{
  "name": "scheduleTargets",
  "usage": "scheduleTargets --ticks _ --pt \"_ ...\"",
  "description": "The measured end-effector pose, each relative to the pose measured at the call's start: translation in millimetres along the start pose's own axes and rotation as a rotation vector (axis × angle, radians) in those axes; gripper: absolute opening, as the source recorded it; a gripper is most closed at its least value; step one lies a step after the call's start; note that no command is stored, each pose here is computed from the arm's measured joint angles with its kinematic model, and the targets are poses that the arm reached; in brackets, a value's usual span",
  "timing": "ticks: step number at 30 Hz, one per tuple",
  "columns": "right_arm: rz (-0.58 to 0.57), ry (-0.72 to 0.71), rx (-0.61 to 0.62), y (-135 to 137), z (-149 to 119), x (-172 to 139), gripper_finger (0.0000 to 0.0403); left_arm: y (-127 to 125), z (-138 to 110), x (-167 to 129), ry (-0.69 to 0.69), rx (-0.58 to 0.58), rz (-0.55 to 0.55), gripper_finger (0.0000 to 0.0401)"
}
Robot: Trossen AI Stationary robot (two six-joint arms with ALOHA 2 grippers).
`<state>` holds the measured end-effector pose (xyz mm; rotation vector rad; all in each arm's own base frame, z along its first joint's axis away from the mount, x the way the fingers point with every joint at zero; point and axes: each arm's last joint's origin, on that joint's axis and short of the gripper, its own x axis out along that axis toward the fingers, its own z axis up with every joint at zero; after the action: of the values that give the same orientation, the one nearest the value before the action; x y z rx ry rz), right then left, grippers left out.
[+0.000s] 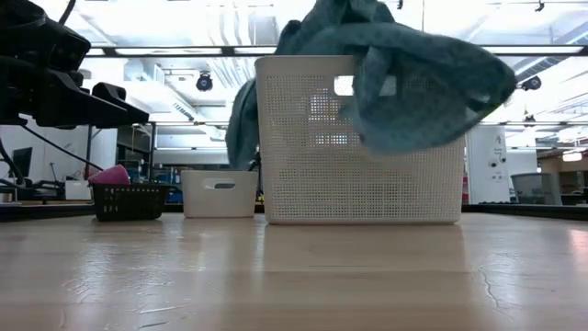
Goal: Pick & Place Medicine items
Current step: Put the blue patient gown into the white laundry bin
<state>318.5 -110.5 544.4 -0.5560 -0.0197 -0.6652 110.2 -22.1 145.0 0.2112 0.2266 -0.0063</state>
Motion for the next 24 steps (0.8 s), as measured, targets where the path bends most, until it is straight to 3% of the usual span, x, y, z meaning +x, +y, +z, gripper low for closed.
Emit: scheduleTargets --ticks 12,15,19,24 --pt "0.142 0.564 0.075 35.7 -81.4 23.0 0.0028 0.0 0.0 0.0 0.0 0.0 0.0 0.0236" --pt "0.163 0.745 0.141 42.8 -102.6 20.0 0.0028 0.0 0.0 0.0 0.0 0.0 0.0 0.0236" --pt "0.187 0.987 0.138 52.7 -131.7 15.8 0.0028 0.0 0.0 0.0 0.0 0.0 0.0 0.0236" --pt "0.219 1.132 0.148 69.9 -159.4 20.6 0.0029 0.0 0.0 0.0 -0.001 0.0 0.0 0.0236"
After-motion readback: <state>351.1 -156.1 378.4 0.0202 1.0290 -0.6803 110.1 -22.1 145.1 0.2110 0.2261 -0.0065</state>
